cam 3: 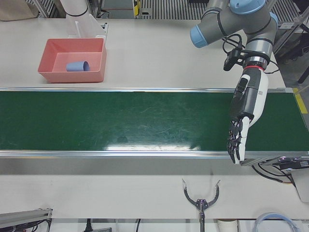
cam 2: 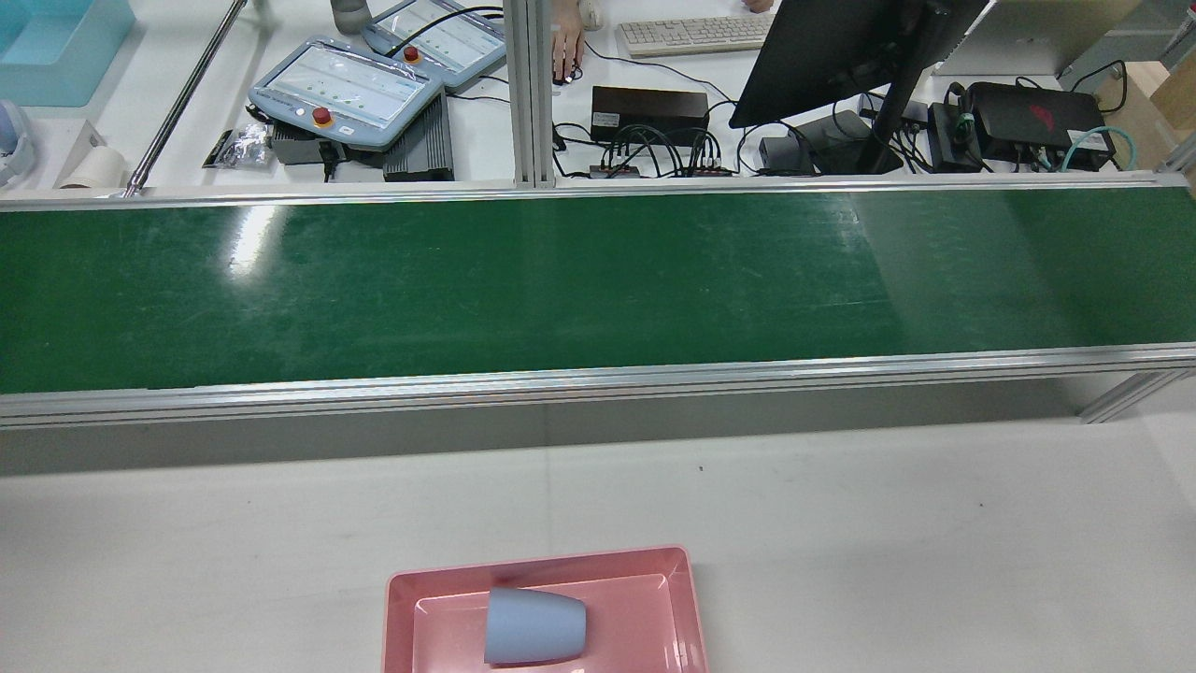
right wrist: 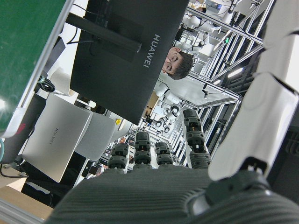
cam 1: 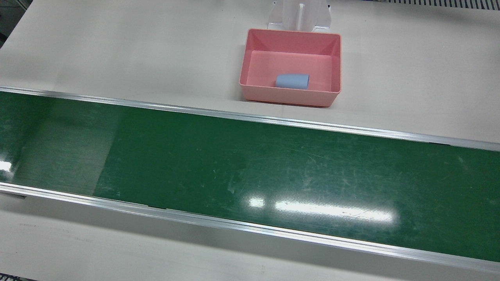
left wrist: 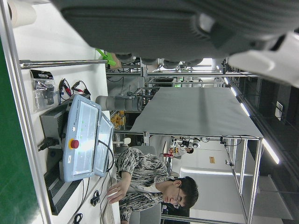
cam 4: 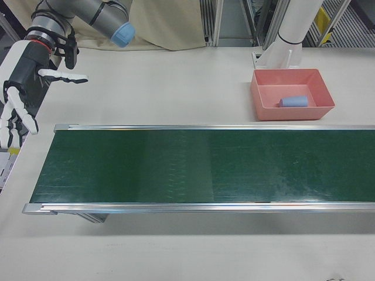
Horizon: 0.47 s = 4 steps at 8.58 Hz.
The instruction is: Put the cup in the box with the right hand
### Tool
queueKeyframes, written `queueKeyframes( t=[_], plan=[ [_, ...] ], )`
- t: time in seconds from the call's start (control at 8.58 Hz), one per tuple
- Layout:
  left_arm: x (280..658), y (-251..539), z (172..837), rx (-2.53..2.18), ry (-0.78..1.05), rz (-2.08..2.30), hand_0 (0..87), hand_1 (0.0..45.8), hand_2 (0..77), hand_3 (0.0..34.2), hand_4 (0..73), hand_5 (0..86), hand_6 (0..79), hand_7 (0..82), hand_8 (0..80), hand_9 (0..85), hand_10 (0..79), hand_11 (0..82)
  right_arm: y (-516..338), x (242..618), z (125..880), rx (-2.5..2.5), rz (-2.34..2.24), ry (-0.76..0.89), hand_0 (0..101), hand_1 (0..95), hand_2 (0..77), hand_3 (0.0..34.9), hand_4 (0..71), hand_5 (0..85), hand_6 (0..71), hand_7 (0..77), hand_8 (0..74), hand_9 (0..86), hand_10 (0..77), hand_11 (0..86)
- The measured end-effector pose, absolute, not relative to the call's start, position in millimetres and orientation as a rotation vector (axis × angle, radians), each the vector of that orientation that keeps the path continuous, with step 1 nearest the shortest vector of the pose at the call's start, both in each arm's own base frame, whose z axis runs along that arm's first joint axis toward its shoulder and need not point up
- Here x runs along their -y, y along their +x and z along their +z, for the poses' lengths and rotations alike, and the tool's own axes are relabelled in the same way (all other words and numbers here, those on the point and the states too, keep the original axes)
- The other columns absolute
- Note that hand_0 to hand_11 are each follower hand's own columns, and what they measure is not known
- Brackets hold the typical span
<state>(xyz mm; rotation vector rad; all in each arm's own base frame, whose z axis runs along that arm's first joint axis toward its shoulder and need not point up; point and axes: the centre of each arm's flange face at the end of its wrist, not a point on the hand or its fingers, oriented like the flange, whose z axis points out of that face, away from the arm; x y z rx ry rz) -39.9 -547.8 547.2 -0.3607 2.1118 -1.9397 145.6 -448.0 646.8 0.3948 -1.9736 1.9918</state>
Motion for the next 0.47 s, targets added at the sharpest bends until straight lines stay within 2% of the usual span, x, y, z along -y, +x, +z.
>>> queueKeyframes(
  t=[0.12,0.23,0.35,0.47],
  plan=[
    [547.8,-39.7,547.2,-2.111,-0.361,-1.94,0.0,0.5,1.1,0.0,1.1,0.5,0.5,0.5,0.0,0.0,0.0,0.0,138.7,452.3,668.1,1.978,1.985,0.374,48,9.3,10.9,2.0,3.3,6.5,4.4,12.5,8.7,16.9,6.5,10.9],
    [547.8,-39.7,547.2,-2.111,-0.361,-1.94,0.0,0.5,1.1,0.0,1.1,0.5,0.5,0.5,0.0,0.0,0.0,0.0,133.1,455.1,683.0,1.978,1.983,0.358,46,12.5,13.1,1.9,1.1,6.0,4.4,12.5,10.9,18.5,6.5,10.9],
    [547.8,-39.8,547.3,-2.111,-0.361,-1.94,0.0,0.5,1.1,0.0,1.1,0.5,0.5,0.5,0.0,0.0,0.0,0.0,130.4,456.6,689.9,1.979,1.982,0.349,46,6.0,6.5,1.9,3.8,6.0,4.4,12.5,10.9,18.5,6.5,10.9],
    [547.8,-39.8,547.2,-2.112,-0.361,-1.94,0.0,0.5,1.1,0.0,1.1,0.5,0.0,0.5,0.0,0.0,0.0,0.0,129.5,457.0,691.7,1.984,1.982,0.344,46,9.8,1.6,1.8,10.4,5.5,4.4,15.8,10.9,18.5,6.5,10.9]
  ],
)
